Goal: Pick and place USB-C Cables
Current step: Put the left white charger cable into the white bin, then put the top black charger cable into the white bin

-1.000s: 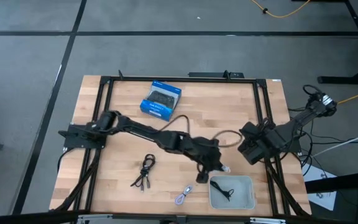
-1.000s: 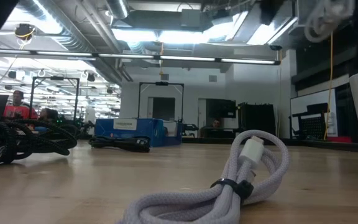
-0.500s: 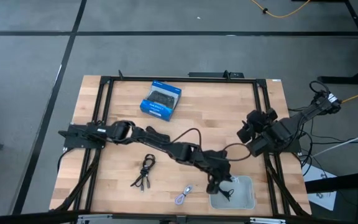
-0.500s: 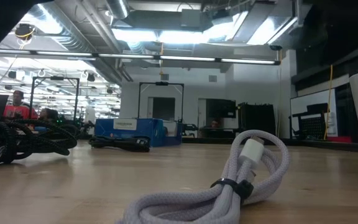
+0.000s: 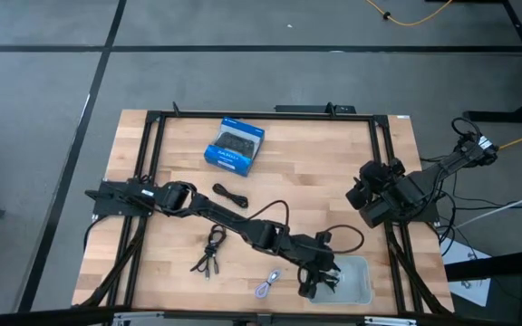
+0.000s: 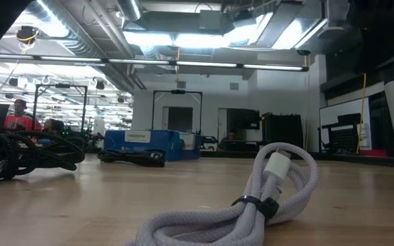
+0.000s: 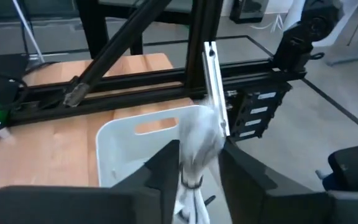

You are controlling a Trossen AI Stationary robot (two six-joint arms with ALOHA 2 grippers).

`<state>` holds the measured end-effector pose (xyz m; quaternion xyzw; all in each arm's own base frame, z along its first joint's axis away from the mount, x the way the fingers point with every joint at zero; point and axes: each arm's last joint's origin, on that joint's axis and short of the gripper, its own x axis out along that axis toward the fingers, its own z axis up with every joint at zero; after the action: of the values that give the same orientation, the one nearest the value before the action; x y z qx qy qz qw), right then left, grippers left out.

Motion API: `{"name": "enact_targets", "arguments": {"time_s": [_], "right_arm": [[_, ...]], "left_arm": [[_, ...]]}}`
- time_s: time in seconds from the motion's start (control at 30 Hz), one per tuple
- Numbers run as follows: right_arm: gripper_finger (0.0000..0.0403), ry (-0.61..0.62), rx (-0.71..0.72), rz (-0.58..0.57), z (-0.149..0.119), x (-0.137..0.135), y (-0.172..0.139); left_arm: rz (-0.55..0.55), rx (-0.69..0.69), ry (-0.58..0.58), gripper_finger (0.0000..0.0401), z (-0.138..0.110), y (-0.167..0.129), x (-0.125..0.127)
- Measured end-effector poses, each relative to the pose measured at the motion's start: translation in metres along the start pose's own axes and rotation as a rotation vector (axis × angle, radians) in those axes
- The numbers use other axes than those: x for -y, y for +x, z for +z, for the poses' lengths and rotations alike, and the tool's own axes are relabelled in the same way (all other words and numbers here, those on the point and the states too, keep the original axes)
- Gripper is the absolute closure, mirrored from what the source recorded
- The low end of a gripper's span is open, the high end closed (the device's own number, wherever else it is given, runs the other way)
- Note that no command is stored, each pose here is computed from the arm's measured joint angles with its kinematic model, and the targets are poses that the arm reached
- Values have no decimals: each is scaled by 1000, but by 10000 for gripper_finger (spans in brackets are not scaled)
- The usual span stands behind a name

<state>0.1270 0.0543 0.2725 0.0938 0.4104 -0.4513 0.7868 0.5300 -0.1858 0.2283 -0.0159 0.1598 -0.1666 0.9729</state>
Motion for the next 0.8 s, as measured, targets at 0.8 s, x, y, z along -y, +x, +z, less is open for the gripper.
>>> {"name": "enact_targets", "arguments": {"time_s": [0.8], "right_arm": [[175,-6,-104,11,-3,0,0]], "left_arm": [[184,-268,-22,264,11,-35,-22]]}}
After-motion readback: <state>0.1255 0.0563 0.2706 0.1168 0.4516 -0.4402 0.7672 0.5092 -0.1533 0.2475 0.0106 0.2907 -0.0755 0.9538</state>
